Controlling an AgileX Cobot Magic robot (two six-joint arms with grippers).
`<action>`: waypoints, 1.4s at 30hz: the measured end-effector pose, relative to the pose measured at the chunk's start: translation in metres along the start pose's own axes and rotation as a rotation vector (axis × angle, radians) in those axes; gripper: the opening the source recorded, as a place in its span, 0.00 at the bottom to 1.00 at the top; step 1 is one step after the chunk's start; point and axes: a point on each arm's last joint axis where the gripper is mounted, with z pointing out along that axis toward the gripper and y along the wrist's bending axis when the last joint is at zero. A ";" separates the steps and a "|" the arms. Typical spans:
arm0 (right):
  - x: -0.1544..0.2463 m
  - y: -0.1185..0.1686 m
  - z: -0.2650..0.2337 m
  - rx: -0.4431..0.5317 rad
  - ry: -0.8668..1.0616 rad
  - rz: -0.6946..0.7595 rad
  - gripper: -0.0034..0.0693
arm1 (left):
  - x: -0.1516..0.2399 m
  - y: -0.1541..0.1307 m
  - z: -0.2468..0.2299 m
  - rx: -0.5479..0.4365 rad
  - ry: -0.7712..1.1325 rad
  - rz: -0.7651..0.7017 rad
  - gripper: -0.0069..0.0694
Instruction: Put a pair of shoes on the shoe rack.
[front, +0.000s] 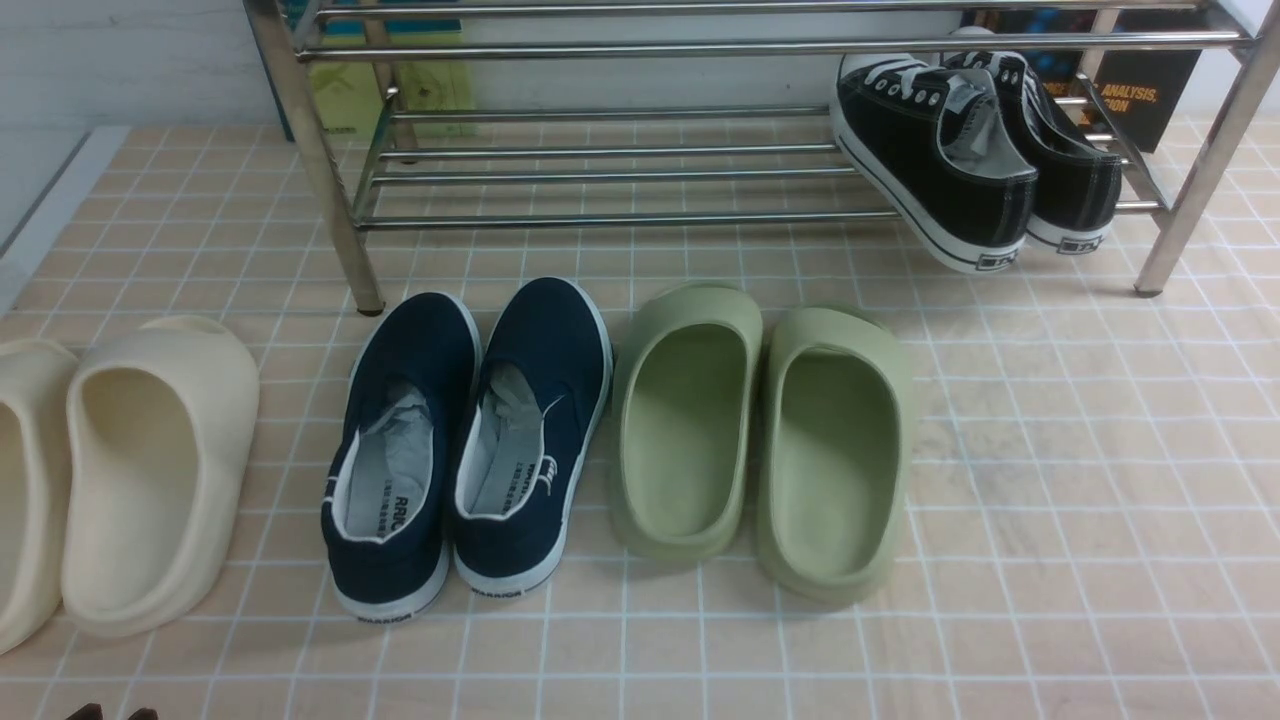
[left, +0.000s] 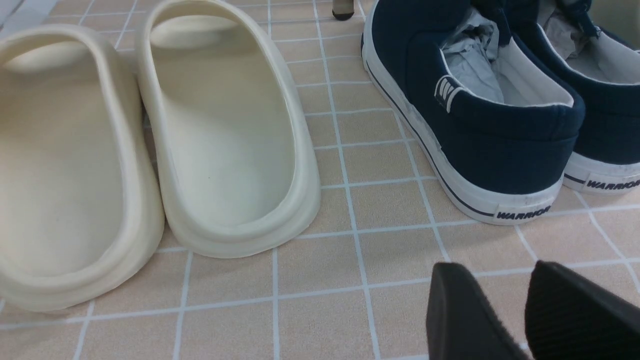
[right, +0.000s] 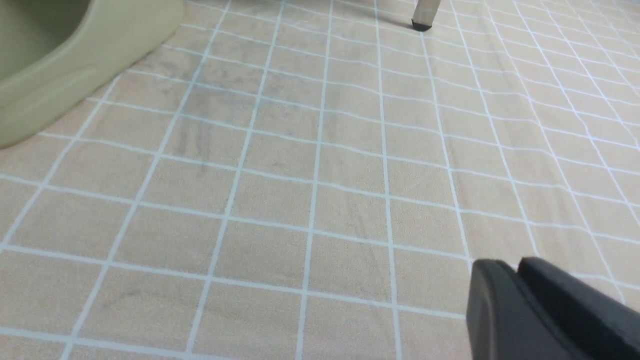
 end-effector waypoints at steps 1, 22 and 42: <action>0.000 0.000 0.000 0.000 0.000 0.000 0.15 | 0.000 0.000 0.000 0.000 0.000 0.000 0.40; 0.000 0.000 0.000 0.001 0.001 -0.002 0.19 | 0.000 0.000 0.000 0.000 0.000 0.000 0.40; 0.000 0.000 0.000 -0.001 0.002 -0.006 0.02 | 0.000 0.000 0.000 0.000 0.000 0.000 0.40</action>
